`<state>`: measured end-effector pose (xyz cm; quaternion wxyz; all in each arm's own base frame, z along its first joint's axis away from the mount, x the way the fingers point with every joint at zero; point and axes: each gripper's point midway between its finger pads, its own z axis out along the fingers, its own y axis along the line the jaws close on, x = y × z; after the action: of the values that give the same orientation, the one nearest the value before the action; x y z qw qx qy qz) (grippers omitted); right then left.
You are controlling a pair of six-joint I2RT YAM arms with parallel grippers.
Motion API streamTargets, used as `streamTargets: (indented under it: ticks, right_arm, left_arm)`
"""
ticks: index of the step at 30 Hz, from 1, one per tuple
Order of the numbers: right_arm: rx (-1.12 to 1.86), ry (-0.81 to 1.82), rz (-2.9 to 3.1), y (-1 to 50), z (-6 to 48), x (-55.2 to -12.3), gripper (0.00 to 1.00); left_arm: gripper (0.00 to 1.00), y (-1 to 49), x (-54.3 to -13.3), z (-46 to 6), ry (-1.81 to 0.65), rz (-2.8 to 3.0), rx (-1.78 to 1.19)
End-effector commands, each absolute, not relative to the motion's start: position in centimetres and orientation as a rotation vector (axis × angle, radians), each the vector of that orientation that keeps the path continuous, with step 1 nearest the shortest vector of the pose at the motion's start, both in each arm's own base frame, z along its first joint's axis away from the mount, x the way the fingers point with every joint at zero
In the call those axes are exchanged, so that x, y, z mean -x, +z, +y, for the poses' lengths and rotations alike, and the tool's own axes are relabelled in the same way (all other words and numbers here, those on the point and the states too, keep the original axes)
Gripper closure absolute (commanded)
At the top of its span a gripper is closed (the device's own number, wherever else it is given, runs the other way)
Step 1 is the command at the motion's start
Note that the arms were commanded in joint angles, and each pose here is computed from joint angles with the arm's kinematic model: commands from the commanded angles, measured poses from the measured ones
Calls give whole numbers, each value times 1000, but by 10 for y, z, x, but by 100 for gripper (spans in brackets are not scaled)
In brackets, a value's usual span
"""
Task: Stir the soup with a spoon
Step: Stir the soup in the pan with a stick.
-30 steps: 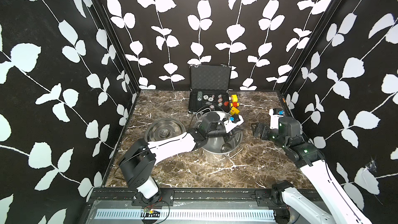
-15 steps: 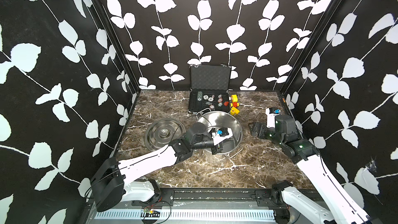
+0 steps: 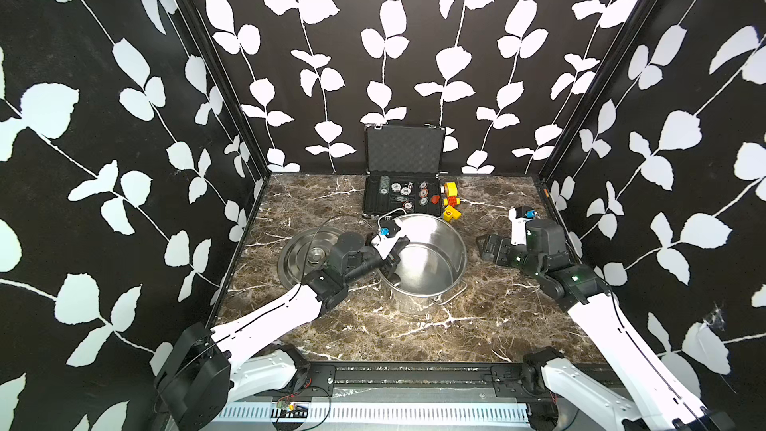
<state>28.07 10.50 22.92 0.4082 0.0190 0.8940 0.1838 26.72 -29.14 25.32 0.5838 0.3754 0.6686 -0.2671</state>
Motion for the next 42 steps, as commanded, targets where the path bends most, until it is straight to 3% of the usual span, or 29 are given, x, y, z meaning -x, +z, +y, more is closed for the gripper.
streamTargets:
  ticks: [1, 6, 22, 32, 42]
  right_arm:
    - [-55, 477, 2226, 233, 107, -285, 1]
    - [-52, 465, 2228, 233, 106, -284, 1]
    - [-68, 402, 2252, 228, 94, -274, 1]
    - [-79, 391, 2255, 225, 91, -271, 1]
    - [-76, 402, 2258, 223, 95, -276, 1]
  left_arm:
    - [100, 276, -296, -273, -529, 1547, -709]
    - [100, 287, -326, -271, -509, 1550, -661]
    - [100, 294, -371, -371, -641, 1494, -910]
    - [100, 294, -311, -441, -725, 1404, -1092]
    - [100, 289, -252, -448, -832, 1344, -1199]
